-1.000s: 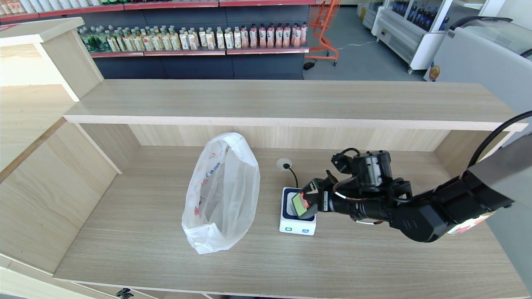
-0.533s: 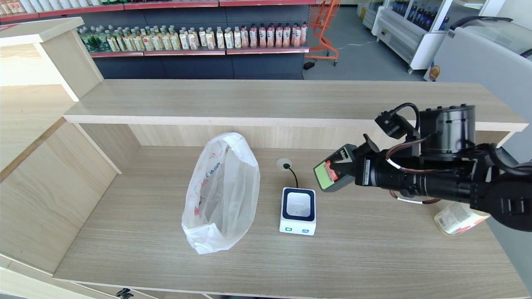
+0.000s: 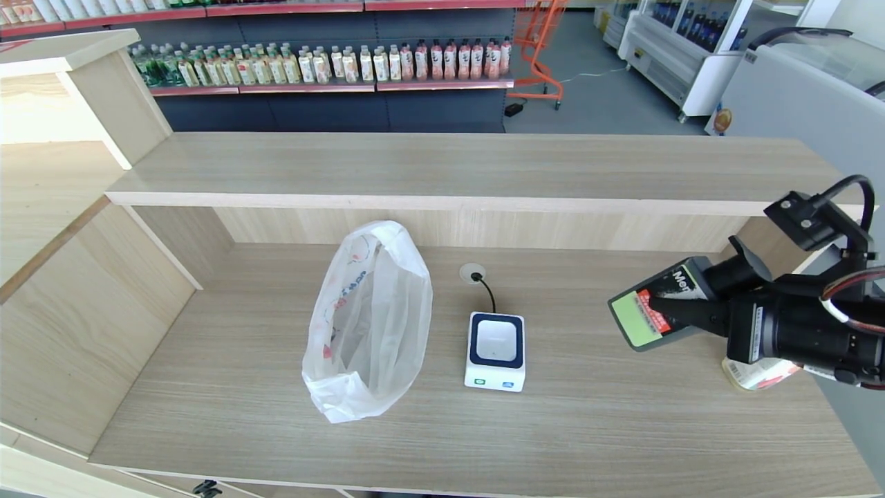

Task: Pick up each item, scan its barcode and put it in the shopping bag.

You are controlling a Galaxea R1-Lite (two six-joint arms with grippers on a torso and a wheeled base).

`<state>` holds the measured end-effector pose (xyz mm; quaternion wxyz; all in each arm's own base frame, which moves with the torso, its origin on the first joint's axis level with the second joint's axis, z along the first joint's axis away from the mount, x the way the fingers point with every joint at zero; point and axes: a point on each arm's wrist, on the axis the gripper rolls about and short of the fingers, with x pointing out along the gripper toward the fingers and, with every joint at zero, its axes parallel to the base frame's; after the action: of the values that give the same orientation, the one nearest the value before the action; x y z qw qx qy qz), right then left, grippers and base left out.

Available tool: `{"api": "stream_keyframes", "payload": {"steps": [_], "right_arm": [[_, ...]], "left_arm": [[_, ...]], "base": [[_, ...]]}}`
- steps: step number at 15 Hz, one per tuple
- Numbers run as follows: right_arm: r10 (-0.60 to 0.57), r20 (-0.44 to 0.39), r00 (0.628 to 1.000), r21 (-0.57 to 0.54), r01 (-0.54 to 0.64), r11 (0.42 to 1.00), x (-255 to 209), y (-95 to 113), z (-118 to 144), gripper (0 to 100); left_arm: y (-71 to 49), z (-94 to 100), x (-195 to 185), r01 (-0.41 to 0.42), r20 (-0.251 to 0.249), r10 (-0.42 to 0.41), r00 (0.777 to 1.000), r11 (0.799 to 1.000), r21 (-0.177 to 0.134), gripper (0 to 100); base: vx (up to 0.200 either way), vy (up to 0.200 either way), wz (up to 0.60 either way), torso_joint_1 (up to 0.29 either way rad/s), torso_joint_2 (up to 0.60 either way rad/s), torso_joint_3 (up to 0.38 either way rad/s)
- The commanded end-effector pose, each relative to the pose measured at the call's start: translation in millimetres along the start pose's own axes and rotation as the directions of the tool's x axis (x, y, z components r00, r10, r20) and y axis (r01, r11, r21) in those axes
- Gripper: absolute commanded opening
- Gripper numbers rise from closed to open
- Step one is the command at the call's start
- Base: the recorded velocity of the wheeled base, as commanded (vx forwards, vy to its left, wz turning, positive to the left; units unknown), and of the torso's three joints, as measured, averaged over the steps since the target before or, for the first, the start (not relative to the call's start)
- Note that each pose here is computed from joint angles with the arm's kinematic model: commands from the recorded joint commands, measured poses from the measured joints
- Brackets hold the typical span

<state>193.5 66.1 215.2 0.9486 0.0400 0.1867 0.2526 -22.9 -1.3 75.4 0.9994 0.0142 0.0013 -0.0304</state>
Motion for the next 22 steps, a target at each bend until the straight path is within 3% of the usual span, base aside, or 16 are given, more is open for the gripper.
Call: {"api": "stream_keyframes", "payload": {"steps": [1, 4, 8, 13, 15, 18, 22], "right_arm": [[0.01, 0.027, 1.0, -0.006, -0.01, 1.0, -8.8, 2.4, 1.8, 0], [0.01, 0.028, 1.0, 0.008, -0.01, 1.0, -13.5, 3.7, 3.4, 0], [0.007, -0.018, 1.0, 0.129, -0.005, 0.992, -23.6, 7.4, 14.0, 0], [-0.006, -0.087, 0.996, 0.174, 0.021, 0.985, -19.1, 5.2, 9.0, 0], [-0.016, -0.144, 0.989, 0.15, 0.038, 0.988, -1.2, 0.5, 3.7, 0], [-0.043, -0.229, 0.973, 0.021, 0.049, 0.999, 32.5, -8.1, -7.0, 0], [0.035, -0.192, 0.981, -0.039, -0.043, 0.998, 86.0, 5.5, -7.6, 0]], "left_arm": [[0.0, 0.1, 0.1, 0.001, -0.001, -0.001, 1.0, 1.0, 0.001, 100], [0.0, 0.1, 0.0, -0.001, 0.0, 0.001, 1.0, 1.0, 0.001, 100], [0.0, 0.1, 0.1, 0.001, -0.001, -0.001, 1.0, 1.0, 0.001, 100], [0.0, 0.1, 0.1, -0.001, -0.001, 0.001, 1.0, 1.0, 0.001, 100], [0.0, 0.1, 0.1, -0.001, -0.001, 0.001, 1.0, 1.0, 0.001, 100], [0.0, -0.3, 0.2, 0.001, -0.003, -0.001, 1.0, 1.0, -0.001, 100], [0.0, 0.1, 0.0, -0.001, 0.0, 0.001, 1.0, 1.0, -0.001, 100]], "base": [[0.0, 0.0, 0.0, 0.0, 0.0, 0.0], [0.0, 0.067, 0.0, -0.001, 0.0, 0.002], [0.0, 0.2, 0.0, 0.0, 0.0, 0.001], [0.0, 0.16, 0.0, 0.002, 0.0, 0.001], [0.0, 0.0, 0.0, 0.0, 0.0, 0.0], [0.0, 0.0, 0.0, 0.0, 0.0, 0.0], [0.0, 0.0, 0.0, 0.0, 0.0, 0.0]]}}
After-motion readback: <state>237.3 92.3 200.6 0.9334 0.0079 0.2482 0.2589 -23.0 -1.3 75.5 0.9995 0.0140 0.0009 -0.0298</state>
